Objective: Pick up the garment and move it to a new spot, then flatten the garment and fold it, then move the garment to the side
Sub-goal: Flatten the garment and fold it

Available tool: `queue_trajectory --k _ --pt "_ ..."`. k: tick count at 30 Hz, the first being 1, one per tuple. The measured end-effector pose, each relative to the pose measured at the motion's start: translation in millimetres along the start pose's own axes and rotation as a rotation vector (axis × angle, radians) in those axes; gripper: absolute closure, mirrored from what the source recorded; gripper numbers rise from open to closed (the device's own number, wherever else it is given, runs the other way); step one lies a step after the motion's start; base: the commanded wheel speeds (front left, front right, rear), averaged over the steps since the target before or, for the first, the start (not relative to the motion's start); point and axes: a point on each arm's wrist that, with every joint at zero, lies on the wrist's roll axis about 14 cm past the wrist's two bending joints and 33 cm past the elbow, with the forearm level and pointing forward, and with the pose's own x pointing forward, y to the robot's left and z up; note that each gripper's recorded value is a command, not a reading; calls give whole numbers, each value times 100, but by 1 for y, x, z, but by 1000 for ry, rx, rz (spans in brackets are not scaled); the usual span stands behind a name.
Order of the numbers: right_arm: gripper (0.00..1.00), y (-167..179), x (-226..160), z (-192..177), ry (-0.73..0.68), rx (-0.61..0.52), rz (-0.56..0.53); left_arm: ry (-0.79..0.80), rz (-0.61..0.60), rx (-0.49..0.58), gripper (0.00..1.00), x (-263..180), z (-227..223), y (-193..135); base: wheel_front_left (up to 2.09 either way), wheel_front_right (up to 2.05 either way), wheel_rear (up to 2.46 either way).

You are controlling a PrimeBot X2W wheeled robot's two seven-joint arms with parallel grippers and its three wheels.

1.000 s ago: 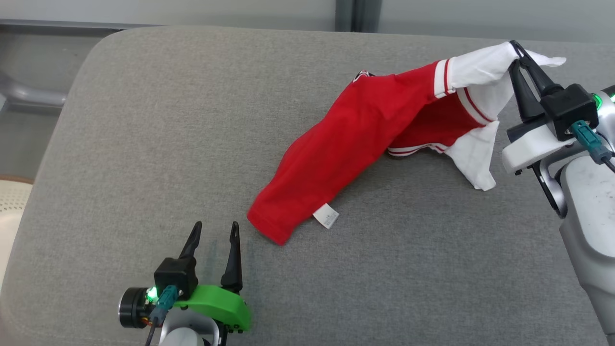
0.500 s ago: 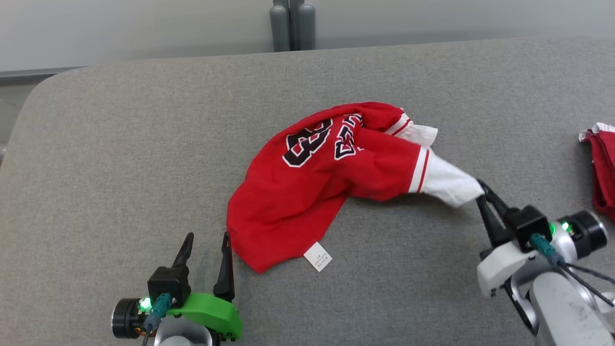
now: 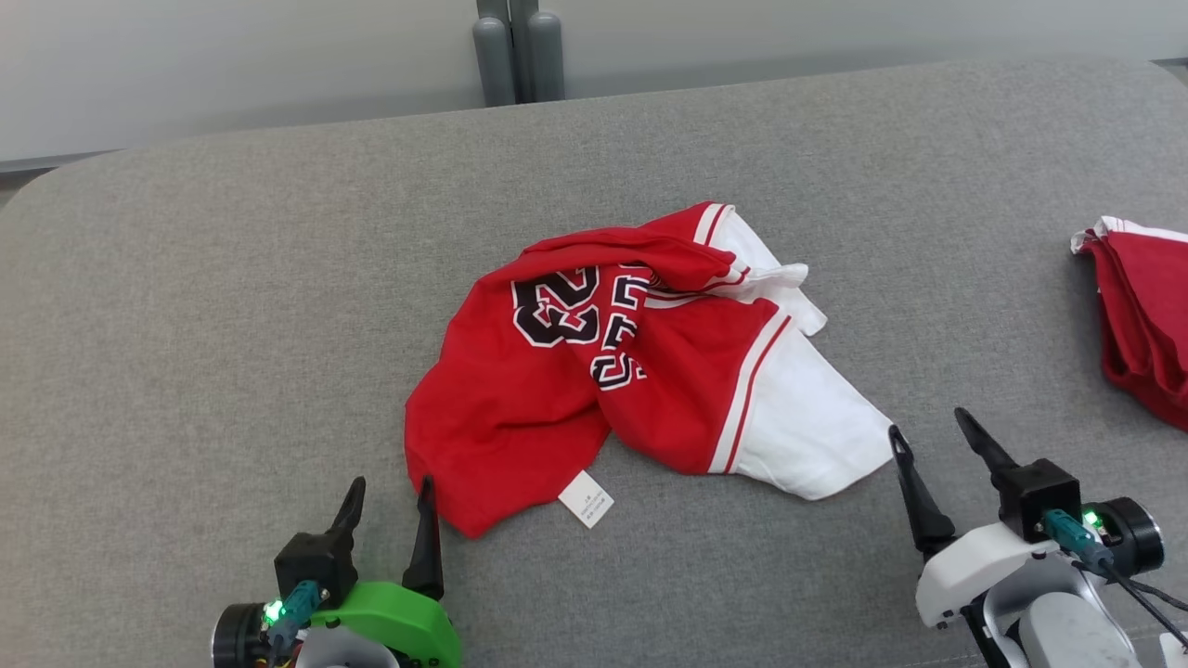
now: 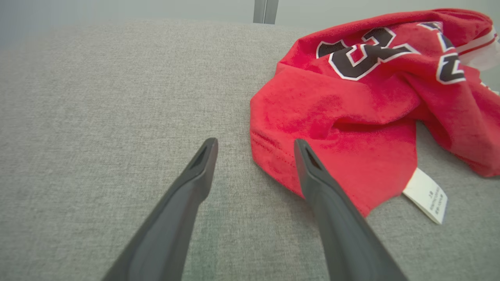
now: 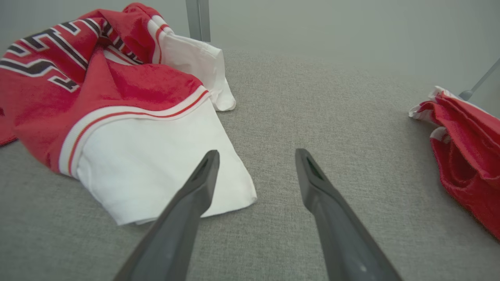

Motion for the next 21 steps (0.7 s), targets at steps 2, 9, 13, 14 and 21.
queue_trajectory --k 2,9,13,14,21 --pt "0 -13 -1 -1 3 -9 -36 28 -2 -27 0 1 -8 -1 0 0 0" --pt "0 -50 -6 3 -3 -35 -157 97 -30 -123 0 5 -28 -10 0 0 0" --pt "0 -51 -5 5 -13 -23 -177 116 -53 -218 0 8 -32 -17 0 0 0" --pt "0 -52 -5 5 -13 -22 -178 116 -67 -229 0 9 -32 -20 0 0 0" --pt "0 -42 2 7 -21 2 -168 115 -114 -293 27 17 -29 -31 0 0 0"
